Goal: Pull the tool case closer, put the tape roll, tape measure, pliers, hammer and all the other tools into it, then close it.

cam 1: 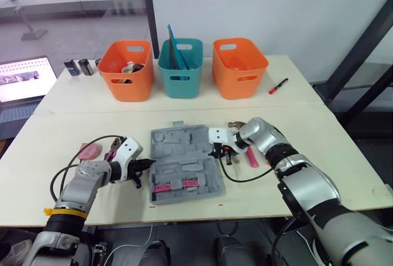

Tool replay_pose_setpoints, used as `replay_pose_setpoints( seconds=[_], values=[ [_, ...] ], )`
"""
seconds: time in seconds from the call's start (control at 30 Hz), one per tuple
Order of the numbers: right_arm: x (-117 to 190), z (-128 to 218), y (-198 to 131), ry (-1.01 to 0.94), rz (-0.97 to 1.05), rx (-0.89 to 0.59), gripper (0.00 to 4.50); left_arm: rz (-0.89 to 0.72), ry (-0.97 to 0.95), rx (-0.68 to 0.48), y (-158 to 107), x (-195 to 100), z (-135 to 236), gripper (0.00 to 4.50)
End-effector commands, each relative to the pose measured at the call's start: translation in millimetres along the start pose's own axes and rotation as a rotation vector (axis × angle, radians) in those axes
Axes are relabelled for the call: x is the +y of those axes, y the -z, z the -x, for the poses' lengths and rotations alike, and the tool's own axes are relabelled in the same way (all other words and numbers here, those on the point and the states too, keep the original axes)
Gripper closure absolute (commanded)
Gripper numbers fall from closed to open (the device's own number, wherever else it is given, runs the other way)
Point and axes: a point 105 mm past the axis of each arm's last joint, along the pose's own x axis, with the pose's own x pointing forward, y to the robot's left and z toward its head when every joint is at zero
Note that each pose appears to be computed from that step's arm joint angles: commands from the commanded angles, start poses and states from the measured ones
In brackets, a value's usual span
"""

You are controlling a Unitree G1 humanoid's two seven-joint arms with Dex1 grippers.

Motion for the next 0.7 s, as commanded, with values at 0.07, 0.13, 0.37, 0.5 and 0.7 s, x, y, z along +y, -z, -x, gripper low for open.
replay_pose_setpoints(
  seconds=[0.07, 0.13, 0.37, 0.5, 0.7],
  values=[
    [-3.9, 16.0, 7.6, 0.051, 0.036, -0.03, 4.48, -0.029, -0.014, -0.016, -5.7, 6.5, 15.4, 4.5],
    [-5.1, 18.9, 10.2, 0.079, 0.095, -0.028, 4.48, -0.057, -0.023, -0.014, -3.8, 8.5, 21.9, 4.5],
    [-2.9, 11.8, 8.1, 0.081, 0.189, -0.024, 4.48, -0.178, -0.006, -0.012, -5.7, 8.9, 15.5, 4.5],
    [-3.5, 8.9, -0.7, 0.083, 0.222, -0.049, 4.48, -0.236, 0.042, 0.047, -0.4, 9.2, 5.5, 4.5],
    [-1.0, 4.2, -19.3, 0.065, 0.243, -0.125, 4.48, -0.3, 0.147, 0.011, -24.6, 0.4, -19.0, 4.5]
  ],
)
